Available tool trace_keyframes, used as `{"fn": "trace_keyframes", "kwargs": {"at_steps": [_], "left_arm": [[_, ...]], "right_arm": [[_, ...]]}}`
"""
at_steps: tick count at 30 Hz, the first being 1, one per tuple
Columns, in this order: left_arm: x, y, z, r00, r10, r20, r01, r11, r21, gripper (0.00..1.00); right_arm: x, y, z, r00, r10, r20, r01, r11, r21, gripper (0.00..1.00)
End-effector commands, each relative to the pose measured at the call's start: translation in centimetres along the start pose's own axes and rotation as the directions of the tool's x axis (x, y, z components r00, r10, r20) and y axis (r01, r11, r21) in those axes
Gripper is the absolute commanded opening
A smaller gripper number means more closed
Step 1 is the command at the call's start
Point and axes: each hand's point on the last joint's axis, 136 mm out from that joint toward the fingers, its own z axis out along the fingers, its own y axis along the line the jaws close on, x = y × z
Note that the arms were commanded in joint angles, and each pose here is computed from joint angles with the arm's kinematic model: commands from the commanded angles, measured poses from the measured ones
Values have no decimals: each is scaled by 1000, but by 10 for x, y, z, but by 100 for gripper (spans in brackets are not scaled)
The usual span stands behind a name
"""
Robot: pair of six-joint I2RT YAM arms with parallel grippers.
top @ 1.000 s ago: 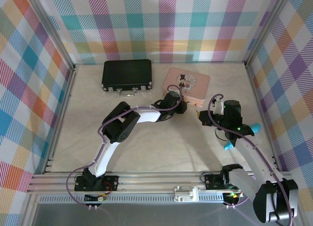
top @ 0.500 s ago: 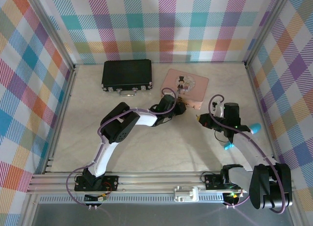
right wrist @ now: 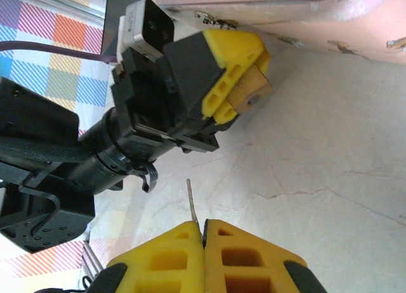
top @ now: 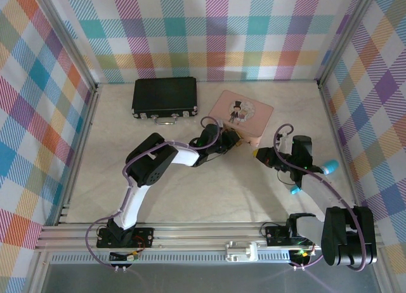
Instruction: Unlock a padlock with a key
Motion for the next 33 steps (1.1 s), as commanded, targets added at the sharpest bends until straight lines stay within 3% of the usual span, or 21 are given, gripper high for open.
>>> {"fn": "trace_keyframes", "kwargs": {"at_steps": [1,19,33], "left_arm": [[-7,-69,-20,999,-39,20,34,982,186,0],[10,-119,-37,994,-109,-29,112,918,380,0],[14,-121,-45,997,-77,-26,81,918,387,0]], "right_arm": [[-1,4,2,1000,-2,0,2,999,-50,0],[-14,18,15,997,60,-44,-66,985,-162,0],[-35,19,18,1000,25,-2,-25,987,-160,0]]}}
